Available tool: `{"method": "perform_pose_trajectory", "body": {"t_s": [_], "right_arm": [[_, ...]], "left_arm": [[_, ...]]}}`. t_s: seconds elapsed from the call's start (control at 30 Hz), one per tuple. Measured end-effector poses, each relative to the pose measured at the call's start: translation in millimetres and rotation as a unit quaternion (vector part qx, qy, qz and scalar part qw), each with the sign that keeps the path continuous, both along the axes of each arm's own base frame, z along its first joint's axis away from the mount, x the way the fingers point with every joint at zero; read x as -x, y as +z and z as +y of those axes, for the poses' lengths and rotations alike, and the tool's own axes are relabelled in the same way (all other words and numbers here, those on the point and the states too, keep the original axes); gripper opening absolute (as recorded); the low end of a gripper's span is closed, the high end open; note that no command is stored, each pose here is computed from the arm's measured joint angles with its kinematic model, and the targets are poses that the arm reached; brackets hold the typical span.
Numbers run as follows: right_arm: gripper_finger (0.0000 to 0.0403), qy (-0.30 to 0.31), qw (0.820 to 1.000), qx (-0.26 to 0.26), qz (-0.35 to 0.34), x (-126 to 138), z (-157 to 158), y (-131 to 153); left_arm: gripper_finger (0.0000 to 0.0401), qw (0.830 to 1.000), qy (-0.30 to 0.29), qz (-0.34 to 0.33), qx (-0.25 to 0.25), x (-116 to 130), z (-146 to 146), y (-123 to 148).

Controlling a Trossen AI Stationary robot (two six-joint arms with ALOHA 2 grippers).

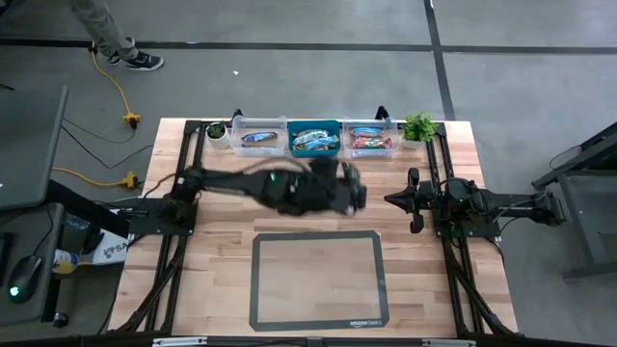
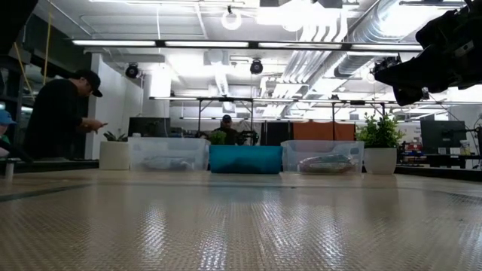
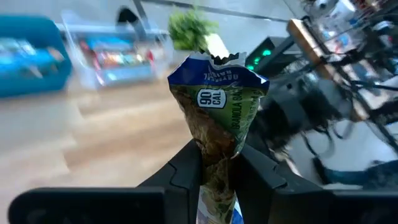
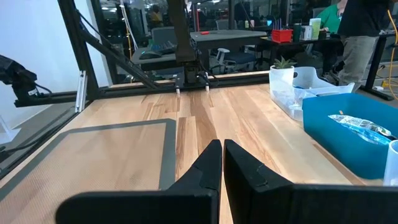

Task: Pick and place Granola Bars by type
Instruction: Put the blue granola bar into the left transparent bin

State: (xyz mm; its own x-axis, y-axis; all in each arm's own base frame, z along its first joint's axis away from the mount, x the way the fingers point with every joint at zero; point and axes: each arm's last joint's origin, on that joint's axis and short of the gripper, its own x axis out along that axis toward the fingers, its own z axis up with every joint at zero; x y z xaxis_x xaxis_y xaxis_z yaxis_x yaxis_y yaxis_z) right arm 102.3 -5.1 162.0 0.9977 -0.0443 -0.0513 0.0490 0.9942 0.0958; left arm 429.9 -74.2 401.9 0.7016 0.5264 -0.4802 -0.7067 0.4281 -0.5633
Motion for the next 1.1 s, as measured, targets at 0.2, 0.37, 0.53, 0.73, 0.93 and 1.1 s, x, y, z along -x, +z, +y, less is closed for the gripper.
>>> {"method": "perform_pose_trajectory", "body": {"t_s": [0.2, 0.37, 0.53, 0.73, 0.93, 1.1], "right_arm": [[0.0, 0.0, 1.0, 0.0, 0.002, 0, 0, 0], [0.0, 0.0, 1.0, 0.0, 0.007, -1, 0, -1], [0.0, 0.0, 1.0, -0.001, 0.01, -1, 0, -2], [0.0, 0.0, 1.0, -0.001, 0.01, -1, 0, -2], [0.0, 0.0, 1.0, -0.001, 0.01, -1, 0, -2], [0.0, 0.0, 1.0, -0.001, 0.01, -1, 0, -2]], "left_arm": [[0.0078, 0.998, 0.0, 0.032, -0.045, 15, 67, 26], [0.0078, 0.995, -0.009, 0.057, -0.082, 42, 127, 52], [0.0078, 0.984, -0.017, 0.114, -0.133, 75, 181, 68], [0.0078, 0.95, -0.052, 0.25, -0.177, 114, 238, 66], [0.0078, 0.914, -0.102, 0.358, -0.163, 149, 287, 52], [0.0078, 0.88, -0.153, 0.428, -0.137, 171, 320, 34]]}}
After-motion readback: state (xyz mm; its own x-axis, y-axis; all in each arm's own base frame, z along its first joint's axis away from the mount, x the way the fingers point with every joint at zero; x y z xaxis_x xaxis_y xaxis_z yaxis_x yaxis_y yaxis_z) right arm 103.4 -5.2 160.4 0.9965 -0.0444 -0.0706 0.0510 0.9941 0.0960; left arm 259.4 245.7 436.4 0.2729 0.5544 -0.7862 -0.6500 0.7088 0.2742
